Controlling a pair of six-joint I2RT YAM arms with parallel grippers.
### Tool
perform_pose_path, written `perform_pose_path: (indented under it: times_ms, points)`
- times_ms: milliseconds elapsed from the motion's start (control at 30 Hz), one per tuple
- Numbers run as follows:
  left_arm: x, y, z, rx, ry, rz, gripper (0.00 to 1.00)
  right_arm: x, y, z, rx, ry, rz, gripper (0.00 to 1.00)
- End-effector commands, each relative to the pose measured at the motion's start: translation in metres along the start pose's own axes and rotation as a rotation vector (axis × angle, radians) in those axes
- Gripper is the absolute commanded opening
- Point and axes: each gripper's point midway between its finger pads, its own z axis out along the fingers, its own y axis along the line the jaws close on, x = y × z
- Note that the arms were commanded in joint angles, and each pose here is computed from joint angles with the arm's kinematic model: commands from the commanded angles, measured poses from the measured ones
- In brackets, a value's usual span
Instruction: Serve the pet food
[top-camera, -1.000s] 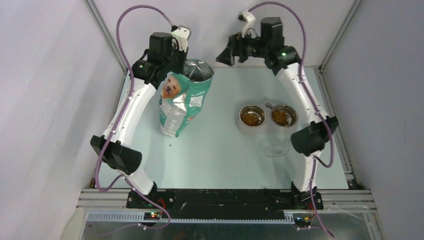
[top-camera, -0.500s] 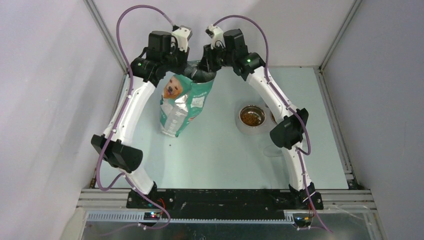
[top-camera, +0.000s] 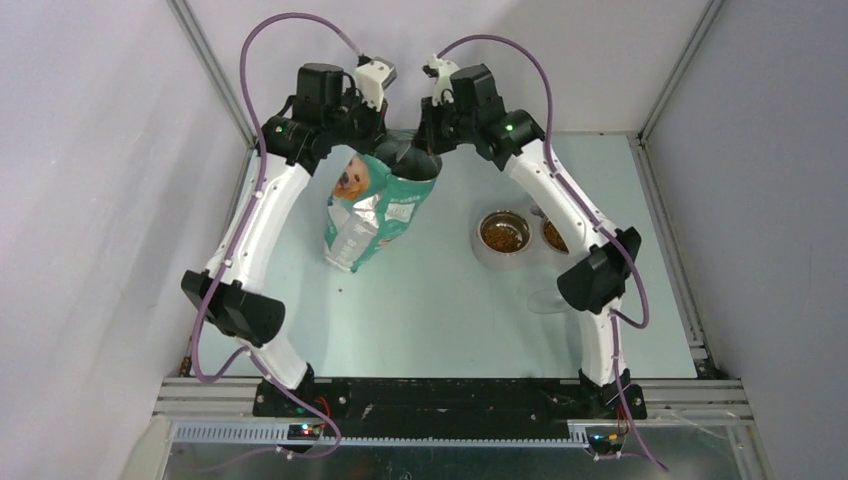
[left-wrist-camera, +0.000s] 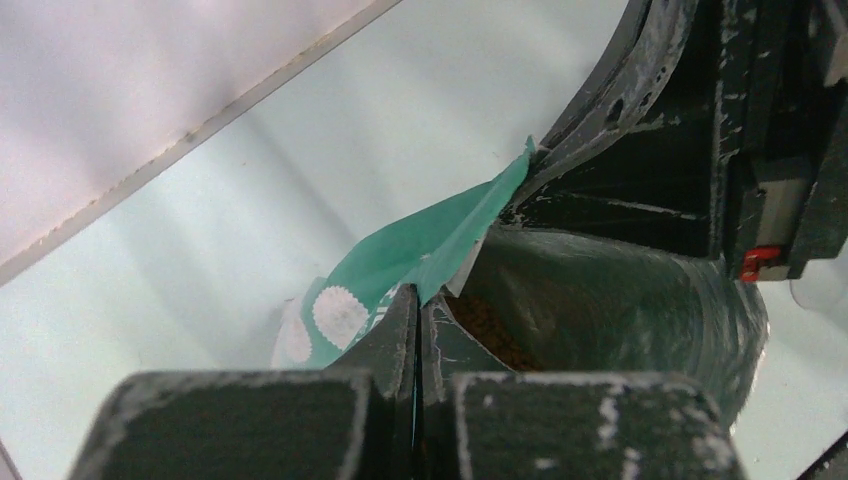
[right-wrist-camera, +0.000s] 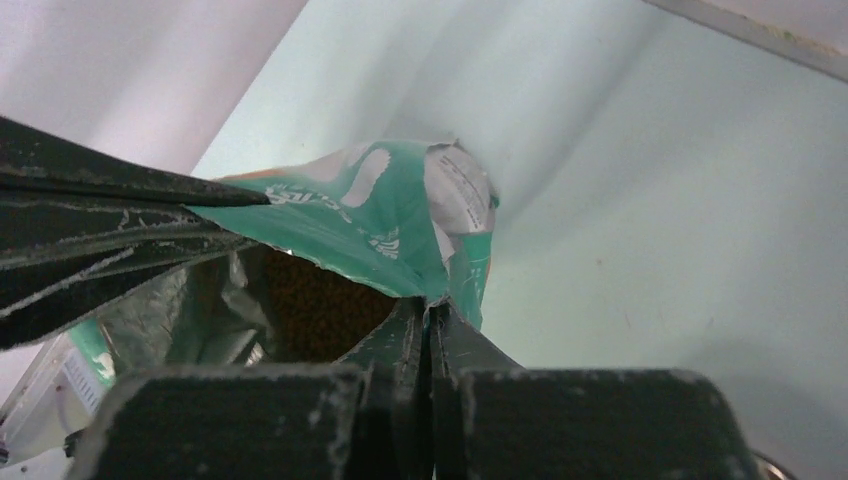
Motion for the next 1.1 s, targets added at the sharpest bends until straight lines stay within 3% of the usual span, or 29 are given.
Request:
perform_pose_path:
  times_ms: [0, 233, 300, 333, 400, 433, 500, 567, 733, 900, 1067]
  points:
    - [-0.067, -0.026, -0.049, 0.094, -0.266, 0.16, 0.0, -0.081, 0.019, -0.095, 0.044, -0.267, -0.039, 0.0]
    - [-0.055, -0.044, -0.05, 0.176, -0.255, 0.199, 0.0, -0.062, 0.035, -0.091, -0.108, -0.191, -0.127, 0.01]
    - [-0.048, -0.046, -0.047, 0.192, -0.238, 0.208, 0.0, -0.062, 0.036, -0.094, -0.234, -0.164, -0.105, 0.17]
    - [-0.045, -0.047, -0.046, 0.197, -0.228, 0.208, 0.0, -0.071, 0.027, -0.1, -0.269, -0.18, -0.078, 0.31]
    - [-0.039, -0.049, -0.044, 0.212, -0.211, 0.213, 0.0, -0.077, 0.033, -0.117, -0.475, -0.176, -0.071, 0.49]
    - [-0.037, -0.049, -0.044, 0.218, -0.206, 0.215, 0.0, -0.07, 0.045, -0.132, -0.633, -0.137, -0.093, 0.53]
    - [-0.038, -0.052, -0.044, 0.233, -0.209, 0.209, 0.0, -0.076, 0.036, -0.15, -0.742, -0.149, -0.138, 0.6]
    - [-0.039, -0.056, -0.043, 0.263, -0.211, 0.198, 0.0, -0.079, 0.013, -0.156, -0.746, -0.172, -0.184, 0.62]
    - [-0.048, -0.072, -0.039, 0.354, -0.24, 0.163, 0.0, -0.056, -0.049, -0.133, -0.574, -0.176, -0.334, 0.66]
    - [-0.055, -0.078, -0.035, 0.383, -0.252, 0.159, 0.0, -0.003, -0.061, -0.103, -0.564, -0.092, -0.624, 0.71]
    - [-0.064, -0.076, -0.038, 0.375, -0.275, 0.181, 0.0, 0.031, -0.044, -0.086, -0.614, -0.027, -0.781, 0.74]
